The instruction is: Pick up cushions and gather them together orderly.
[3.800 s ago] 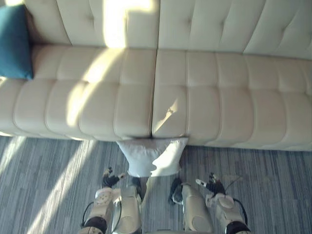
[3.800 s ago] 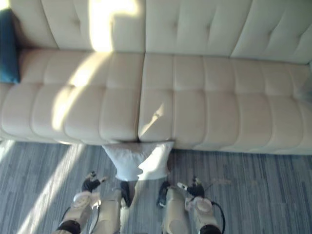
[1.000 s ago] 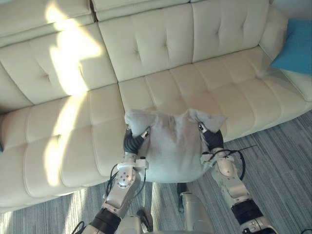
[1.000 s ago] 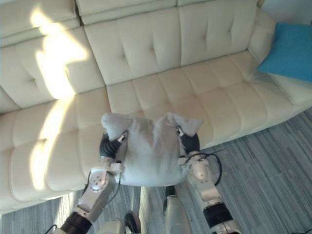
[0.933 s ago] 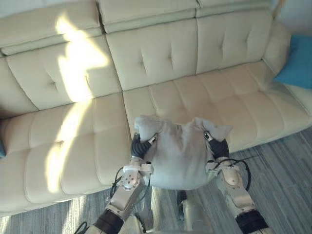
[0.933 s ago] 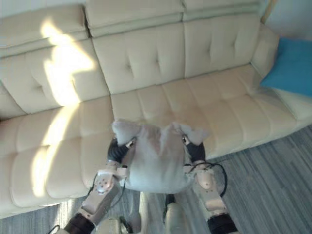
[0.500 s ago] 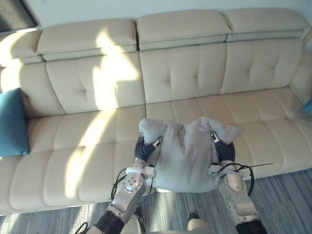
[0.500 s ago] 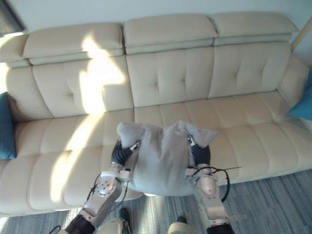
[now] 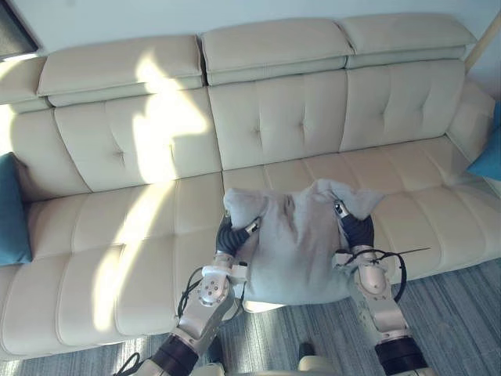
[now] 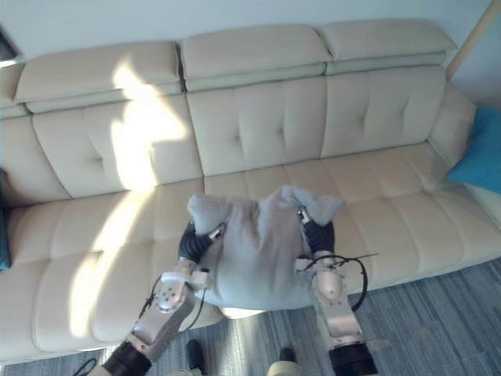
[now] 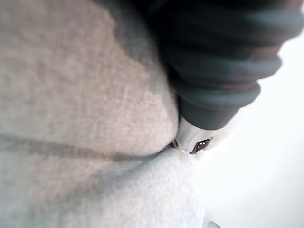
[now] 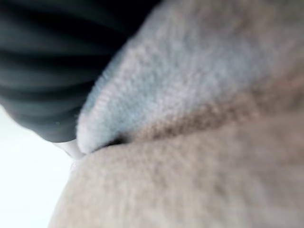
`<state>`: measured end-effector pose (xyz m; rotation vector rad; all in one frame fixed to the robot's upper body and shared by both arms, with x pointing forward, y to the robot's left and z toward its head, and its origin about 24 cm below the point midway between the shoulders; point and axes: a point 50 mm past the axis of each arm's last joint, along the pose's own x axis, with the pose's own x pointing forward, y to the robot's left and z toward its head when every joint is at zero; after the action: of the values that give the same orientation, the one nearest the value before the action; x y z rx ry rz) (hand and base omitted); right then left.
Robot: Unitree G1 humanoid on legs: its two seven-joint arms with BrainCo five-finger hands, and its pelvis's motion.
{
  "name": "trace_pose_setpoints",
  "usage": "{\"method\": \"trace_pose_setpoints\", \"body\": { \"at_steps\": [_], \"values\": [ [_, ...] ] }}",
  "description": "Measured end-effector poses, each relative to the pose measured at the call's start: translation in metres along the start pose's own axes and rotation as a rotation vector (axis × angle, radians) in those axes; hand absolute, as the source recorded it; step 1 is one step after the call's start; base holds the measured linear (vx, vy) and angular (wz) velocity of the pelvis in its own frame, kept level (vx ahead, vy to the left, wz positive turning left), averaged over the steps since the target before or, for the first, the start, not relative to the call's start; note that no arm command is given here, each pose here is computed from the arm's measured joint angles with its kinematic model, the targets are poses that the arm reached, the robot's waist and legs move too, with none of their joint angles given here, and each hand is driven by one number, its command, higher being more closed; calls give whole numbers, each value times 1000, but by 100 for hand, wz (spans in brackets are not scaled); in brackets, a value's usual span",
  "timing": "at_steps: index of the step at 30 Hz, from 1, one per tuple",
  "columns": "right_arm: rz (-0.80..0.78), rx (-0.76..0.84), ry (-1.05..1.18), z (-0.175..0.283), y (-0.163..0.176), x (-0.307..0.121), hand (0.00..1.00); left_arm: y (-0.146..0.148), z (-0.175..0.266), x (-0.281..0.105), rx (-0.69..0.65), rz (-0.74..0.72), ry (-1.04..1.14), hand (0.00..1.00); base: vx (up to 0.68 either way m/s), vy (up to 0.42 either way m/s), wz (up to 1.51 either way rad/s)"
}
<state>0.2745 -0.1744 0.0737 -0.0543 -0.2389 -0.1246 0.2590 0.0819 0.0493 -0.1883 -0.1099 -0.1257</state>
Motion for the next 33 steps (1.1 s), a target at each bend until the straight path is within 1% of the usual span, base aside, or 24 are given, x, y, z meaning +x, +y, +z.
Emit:
{"method": "trace_pose_setpoints", "body": {
  "at_steps": [4, 7, 10, 11, 12, 15, 17, 20, 21, 23, 24, 28, 33],
  "values": [
    [-2, -39, -51, 10, 9, 27, 100, 3, 15, 15, 6, 35, -64, 100, -82, -4, -2],
    [-22, -66, -103, 25, 12, 50, 100, 1, 33, 36, 29, 46, -134, 100, -112, 3, 8],
    [-41, -97, -154, 38, 11, 60, 100, -4, 47, 51, 58, 46, -183, 100, -91, 16, 28],
    [-60, -120, -198, 51, 10, 73, 100, -8, 58, 61, 83, 44, -225, 100, -76, 24, 19],
    [-65, -123, -208, 54, 10, 76, 100, -8, 61, 65, 87, 45, -235, 100, -120, 35, 14],
    [-105, -127, -324, 97, 13, 110, 100, -13, 98, 94, 115, 72, -345, 100, -145, 33, 3],
    [-127, -126, -429, 139, 17, 131, 100, -13, 134, 110, 123, 104, -453, 100, -131, 26, -14],
    [-162, -131, -517, 184, 19, 150, 100, -14, 172, 127, 121, 145, -539, 100, -95, 15, -11],
    [-171, -128, -531, 193, 20, 153, 100, -14, 180, 130, 125, 152, -554, 100, -52, 8, -6],
    [-219, -133, -603, 231, 24, 162, 100, -13, 214, 140, 127, 194, -627, 100, -44, -3, -6],
    [-224, -130, -608, 234, 24, 162, 100, -13, 217, 140, 125, 198, -632, 100, -29, -9, -3],
    [-261, -105, -652, 276, 27, 171, 100, -16, 263, 150, 126, 247, -714, 100, 0, 0, 0],
    [-306, -87, -691, 310, 20, 173, 100, -22, 310, 146, 162, 272, -836, 100, 0, 0, 0]
  ]
}}
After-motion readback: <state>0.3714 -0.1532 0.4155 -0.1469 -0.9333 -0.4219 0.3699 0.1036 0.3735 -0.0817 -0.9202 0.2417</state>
